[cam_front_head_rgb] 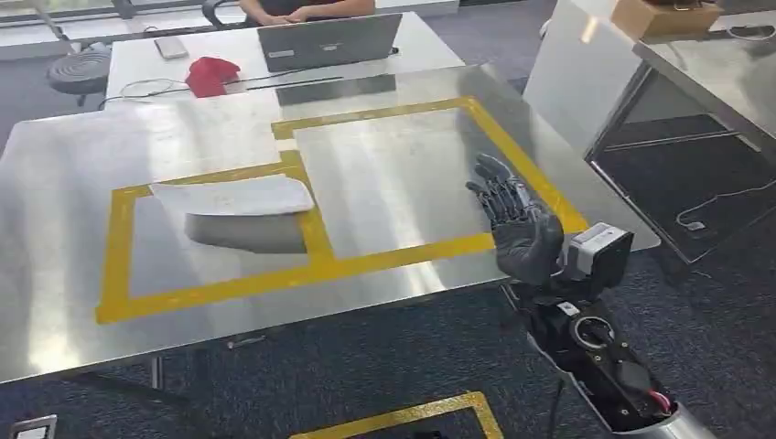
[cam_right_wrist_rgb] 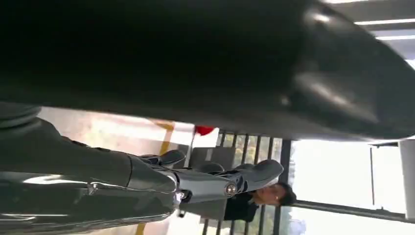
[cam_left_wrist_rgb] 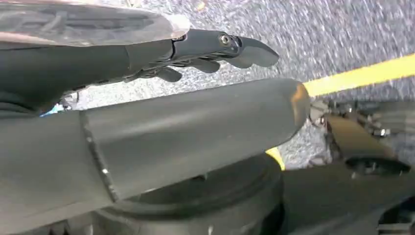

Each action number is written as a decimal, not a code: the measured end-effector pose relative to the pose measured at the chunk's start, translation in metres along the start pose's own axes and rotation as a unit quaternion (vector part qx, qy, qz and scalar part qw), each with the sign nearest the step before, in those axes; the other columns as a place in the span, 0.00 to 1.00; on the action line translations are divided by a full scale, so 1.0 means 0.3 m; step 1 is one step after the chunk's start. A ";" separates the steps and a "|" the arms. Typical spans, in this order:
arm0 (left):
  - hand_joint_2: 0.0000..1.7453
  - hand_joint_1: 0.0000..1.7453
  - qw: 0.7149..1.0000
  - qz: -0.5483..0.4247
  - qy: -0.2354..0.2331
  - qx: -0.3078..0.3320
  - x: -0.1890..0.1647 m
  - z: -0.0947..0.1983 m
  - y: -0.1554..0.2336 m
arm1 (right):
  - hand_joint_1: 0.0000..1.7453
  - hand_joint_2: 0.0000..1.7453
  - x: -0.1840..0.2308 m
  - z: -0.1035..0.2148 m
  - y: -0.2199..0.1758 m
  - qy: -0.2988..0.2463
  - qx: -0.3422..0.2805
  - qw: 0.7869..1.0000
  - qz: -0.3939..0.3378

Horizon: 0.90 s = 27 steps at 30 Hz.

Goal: Take the parts from the cabinet and place them on the table.

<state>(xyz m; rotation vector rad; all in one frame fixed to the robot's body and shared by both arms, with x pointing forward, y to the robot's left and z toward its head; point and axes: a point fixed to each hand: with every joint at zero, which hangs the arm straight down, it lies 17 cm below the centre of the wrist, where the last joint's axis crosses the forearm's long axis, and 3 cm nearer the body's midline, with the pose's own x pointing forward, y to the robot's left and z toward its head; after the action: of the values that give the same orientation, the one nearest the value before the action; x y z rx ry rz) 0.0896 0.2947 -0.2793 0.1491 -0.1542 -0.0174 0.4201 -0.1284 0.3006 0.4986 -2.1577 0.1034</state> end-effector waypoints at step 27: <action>0.00 0.00 1.000 -0.001 0.003 -0.003 0.003 0.000 0.003 | 0.00 0.00 0.039 0.027 -0.087 -0.008 -0.028 0.999 0.015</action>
<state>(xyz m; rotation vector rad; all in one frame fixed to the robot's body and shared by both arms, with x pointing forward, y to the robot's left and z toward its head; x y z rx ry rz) 0.0904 0.2956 -0.2792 0.1438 -0.1490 -0.0201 0.4179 -0.1580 0.3021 0.4366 -2.1774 0.0566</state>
